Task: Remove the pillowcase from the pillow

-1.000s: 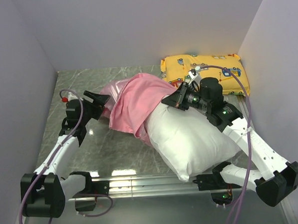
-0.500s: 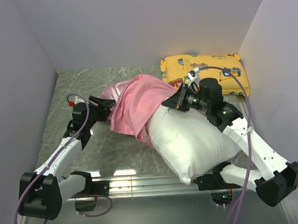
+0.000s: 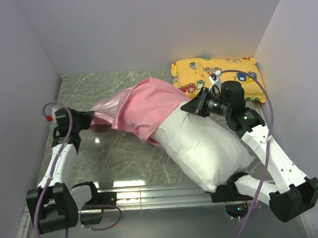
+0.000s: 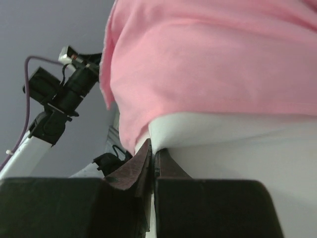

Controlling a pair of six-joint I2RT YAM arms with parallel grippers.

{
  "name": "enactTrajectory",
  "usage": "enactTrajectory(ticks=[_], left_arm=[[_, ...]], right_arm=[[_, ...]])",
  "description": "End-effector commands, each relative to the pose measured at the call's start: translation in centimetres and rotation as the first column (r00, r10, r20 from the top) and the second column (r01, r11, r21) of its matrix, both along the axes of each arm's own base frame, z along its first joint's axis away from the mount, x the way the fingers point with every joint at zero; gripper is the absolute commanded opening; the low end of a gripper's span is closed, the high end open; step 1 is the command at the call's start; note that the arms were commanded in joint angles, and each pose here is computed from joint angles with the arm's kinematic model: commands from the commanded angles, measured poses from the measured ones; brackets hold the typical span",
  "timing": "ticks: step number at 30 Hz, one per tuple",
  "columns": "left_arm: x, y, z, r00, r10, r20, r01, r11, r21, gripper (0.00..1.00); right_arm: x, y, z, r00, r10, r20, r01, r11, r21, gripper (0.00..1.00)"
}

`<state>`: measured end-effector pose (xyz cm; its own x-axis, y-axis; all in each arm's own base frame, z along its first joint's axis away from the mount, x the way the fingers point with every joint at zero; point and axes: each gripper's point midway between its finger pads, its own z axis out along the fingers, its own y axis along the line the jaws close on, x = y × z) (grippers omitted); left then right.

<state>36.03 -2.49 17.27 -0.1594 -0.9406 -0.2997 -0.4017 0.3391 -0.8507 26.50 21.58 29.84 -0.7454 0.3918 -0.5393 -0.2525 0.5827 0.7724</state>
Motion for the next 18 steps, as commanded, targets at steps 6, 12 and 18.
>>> enactTrajectory(ticks=[6, 12, 18], left_arm=[[-4.2, 15.0, 1.0, 0.912, 0.403, -0.069, -0.393, 0.910, 0.130, 0.00], [-4.9, 14.3, 3.5, 0.928, 0.373, 0.017, -0.370, 0.911, 0.183, 0.01], [-5.3, 10.4, 6.7, 0.957, 0.270, 0.109, -0.290, 0.920, 0.262, 0.00]], right_arm=[[1.6, -4.7, 5.6, 0.974, -0.069, 0.214, 0.048, 0.993, 0.104, 0.00], [3.7, -5.7, 2.7, 0.980, -0.092, 0.178, 0.091, 0.996, 0.012, 0.00], [2.3, -2.7, 1.0, 0.968, -0.012, 0.252, 0.087, 0.954, -0.288, 0.36]])
